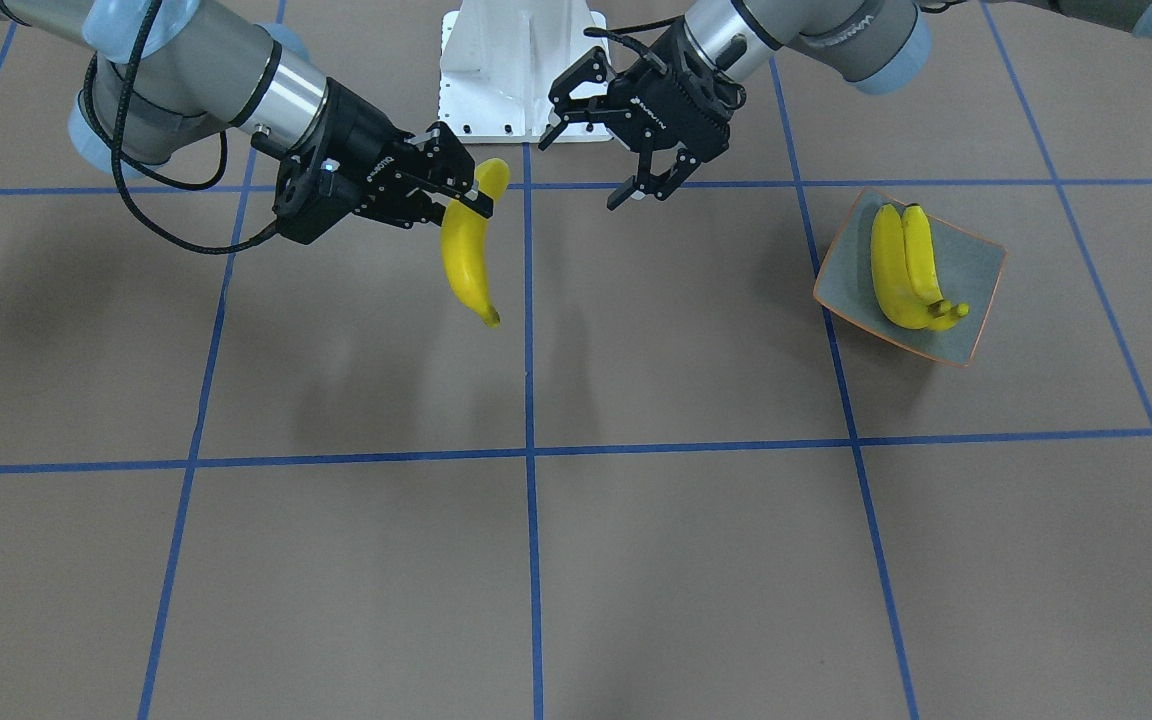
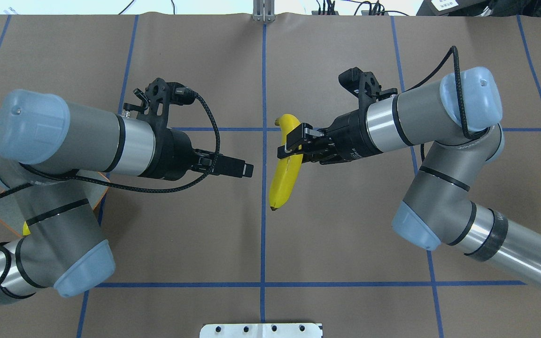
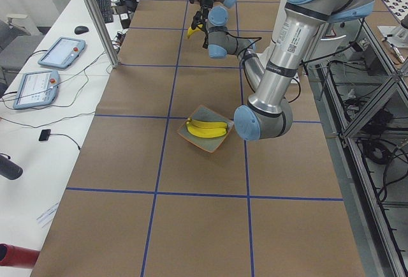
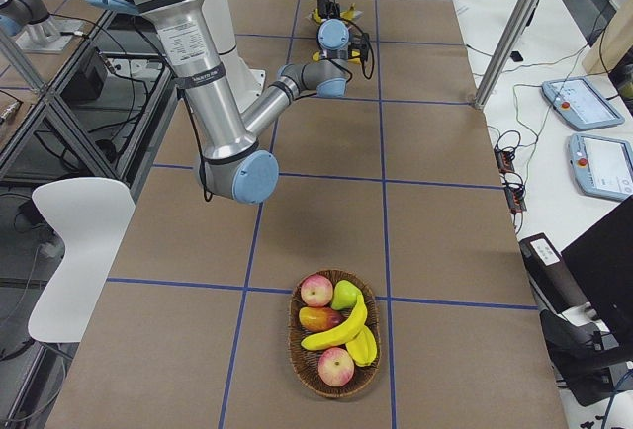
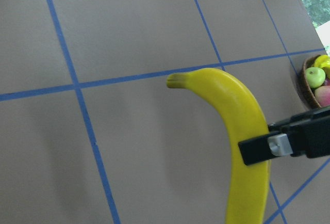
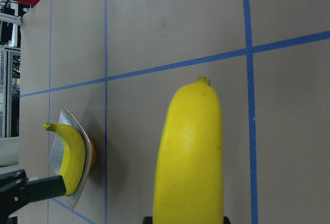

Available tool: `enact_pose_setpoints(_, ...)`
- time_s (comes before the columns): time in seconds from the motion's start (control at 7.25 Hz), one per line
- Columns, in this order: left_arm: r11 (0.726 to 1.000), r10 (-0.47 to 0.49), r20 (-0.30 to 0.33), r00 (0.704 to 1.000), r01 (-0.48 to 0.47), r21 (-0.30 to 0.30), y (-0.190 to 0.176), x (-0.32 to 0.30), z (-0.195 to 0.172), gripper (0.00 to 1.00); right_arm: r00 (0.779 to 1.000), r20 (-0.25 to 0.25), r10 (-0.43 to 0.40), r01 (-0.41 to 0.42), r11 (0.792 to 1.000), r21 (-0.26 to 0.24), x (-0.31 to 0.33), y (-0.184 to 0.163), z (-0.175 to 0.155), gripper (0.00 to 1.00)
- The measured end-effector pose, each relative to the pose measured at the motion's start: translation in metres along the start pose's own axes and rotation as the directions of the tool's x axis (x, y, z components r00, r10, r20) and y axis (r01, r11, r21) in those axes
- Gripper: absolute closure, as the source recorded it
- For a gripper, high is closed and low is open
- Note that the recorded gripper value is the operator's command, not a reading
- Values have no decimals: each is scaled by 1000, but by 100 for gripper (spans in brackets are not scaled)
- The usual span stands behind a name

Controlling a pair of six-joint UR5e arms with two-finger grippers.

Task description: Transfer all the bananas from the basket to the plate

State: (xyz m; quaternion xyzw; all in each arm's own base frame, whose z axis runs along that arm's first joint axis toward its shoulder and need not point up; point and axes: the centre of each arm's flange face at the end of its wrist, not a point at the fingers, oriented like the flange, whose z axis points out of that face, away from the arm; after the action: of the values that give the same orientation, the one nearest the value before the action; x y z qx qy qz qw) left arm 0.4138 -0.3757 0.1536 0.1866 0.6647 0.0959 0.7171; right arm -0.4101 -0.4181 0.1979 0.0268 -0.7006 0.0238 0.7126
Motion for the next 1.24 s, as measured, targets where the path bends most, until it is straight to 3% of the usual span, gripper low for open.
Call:
enact_pose_setpoints(0.83,999,14,-47,999,-16,-34,18,20,16,1,999,44,-22,23,999,-34,-30,16,14,100)
enact_pose_setpoints(1.24,999,13,-50,999,-15,-39,19,22,20,6,997,68,-36,38,999,-33,-46,19,17,100)
